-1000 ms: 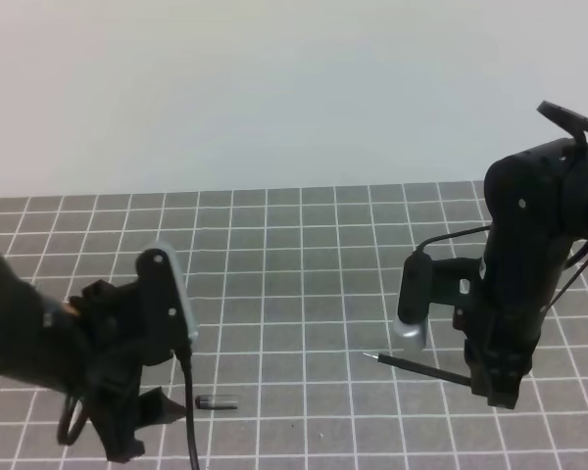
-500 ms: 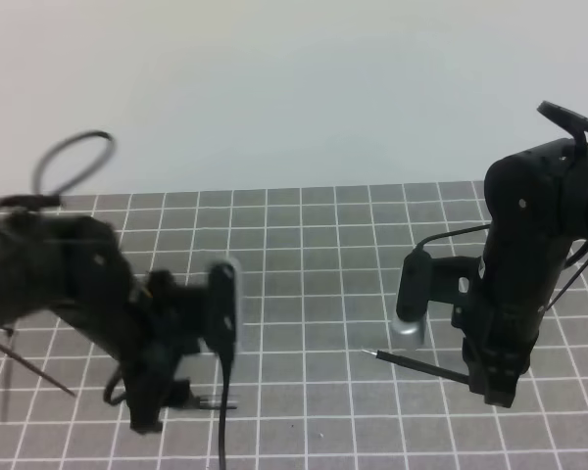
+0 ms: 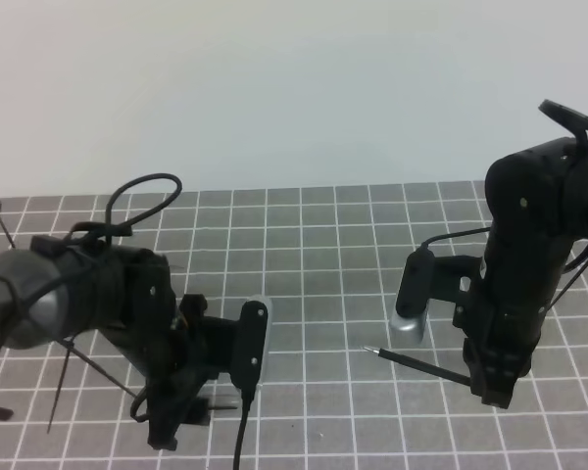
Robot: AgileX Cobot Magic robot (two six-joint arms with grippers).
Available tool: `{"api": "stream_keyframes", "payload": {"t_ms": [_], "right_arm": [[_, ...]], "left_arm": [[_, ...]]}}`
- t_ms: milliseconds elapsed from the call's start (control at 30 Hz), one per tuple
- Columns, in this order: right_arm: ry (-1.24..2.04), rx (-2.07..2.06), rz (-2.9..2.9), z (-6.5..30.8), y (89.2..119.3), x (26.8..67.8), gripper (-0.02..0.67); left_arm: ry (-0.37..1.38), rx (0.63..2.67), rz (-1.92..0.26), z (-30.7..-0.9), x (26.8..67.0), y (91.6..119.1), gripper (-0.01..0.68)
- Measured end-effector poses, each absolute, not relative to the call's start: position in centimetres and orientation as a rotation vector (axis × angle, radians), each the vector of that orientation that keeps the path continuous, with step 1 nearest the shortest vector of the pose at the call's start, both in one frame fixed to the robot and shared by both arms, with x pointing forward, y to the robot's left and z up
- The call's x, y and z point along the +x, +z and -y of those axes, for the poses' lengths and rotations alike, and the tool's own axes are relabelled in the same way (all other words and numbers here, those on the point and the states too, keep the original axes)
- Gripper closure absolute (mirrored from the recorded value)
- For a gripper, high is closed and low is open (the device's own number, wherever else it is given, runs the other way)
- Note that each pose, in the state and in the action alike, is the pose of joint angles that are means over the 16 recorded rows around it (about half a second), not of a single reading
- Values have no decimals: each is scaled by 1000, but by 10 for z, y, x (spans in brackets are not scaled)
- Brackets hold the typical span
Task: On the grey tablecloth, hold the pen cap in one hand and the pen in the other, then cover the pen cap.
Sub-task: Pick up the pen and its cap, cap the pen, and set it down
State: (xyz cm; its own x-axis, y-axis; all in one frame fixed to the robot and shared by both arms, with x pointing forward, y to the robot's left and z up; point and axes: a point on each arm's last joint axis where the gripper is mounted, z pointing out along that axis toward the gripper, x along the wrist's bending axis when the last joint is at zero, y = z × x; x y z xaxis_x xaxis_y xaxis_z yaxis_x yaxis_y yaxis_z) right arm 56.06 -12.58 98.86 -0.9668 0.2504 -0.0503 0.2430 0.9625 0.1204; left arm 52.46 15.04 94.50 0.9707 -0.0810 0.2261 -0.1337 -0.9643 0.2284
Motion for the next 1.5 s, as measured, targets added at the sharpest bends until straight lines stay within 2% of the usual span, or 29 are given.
{"api": "stream_keyframes", "payload": {"t_ms": [500,833,933,1100,1233,1500], "right_arm": [[214,416,-3052,124,989,560,596],[206,419,-3063,124,989,559,613],[204,421,-3067,124,989,559,613],[201,423,-3073,124,989,558,613],[195,427,-3086,125,990,557,618],[228,485,-3166,123,995,546,626]], "left_arm": [[262,2912,166,-151,527,929,351],[221,2931,174,-151,527,927,557],[226,2928,154,-150,528,930,597],[304,2907,128,-151,529,946,630],[397,2880,116,-152,528,965,616],[627,2782,86,-163,511,1025,601]]}}
